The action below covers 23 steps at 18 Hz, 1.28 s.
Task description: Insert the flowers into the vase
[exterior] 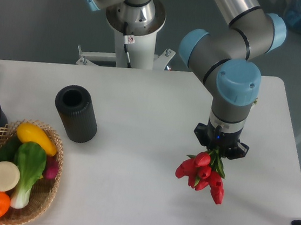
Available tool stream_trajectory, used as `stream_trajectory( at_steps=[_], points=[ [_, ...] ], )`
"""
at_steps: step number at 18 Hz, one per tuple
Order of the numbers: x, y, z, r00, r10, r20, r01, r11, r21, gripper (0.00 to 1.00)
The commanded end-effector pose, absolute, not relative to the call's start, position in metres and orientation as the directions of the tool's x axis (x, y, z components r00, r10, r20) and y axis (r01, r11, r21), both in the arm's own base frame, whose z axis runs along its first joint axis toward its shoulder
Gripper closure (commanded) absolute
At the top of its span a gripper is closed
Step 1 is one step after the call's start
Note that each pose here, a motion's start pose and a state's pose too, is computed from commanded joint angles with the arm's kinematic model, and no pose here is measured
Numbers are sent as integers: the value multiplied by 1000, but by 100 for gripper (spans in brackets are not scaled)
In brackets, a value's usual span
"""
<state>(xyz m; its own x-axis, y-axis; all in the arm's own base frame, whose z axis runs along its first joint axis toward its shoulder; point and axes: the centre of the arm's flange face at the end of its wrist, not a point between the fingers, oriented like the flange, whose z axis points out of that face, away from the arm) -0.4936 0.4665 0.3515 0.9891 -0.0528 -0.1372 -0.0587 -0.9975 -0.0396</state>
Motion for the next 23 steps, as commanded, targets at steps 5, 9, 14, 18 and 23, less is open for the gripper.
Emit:
stream_trajectory(
  at_steps=[5, 9, 14, 18, 23],
  points=[
    [-494, 469, 351, 989, -46, -138, -54, -997, -48, 100],
    [-495, 472, 361, 990, -37, -138, -51, -994, -96, 100],
    [-480, 482, 396, 989, -33, -146, -74, -956, -284, 100],
    [-446, 480, 405, 993, -62, -97, -102, -871, -481, 100],
    [-426, 468, 428, 996, -76, -45, -87, -760, -644, 100]
  ],
)
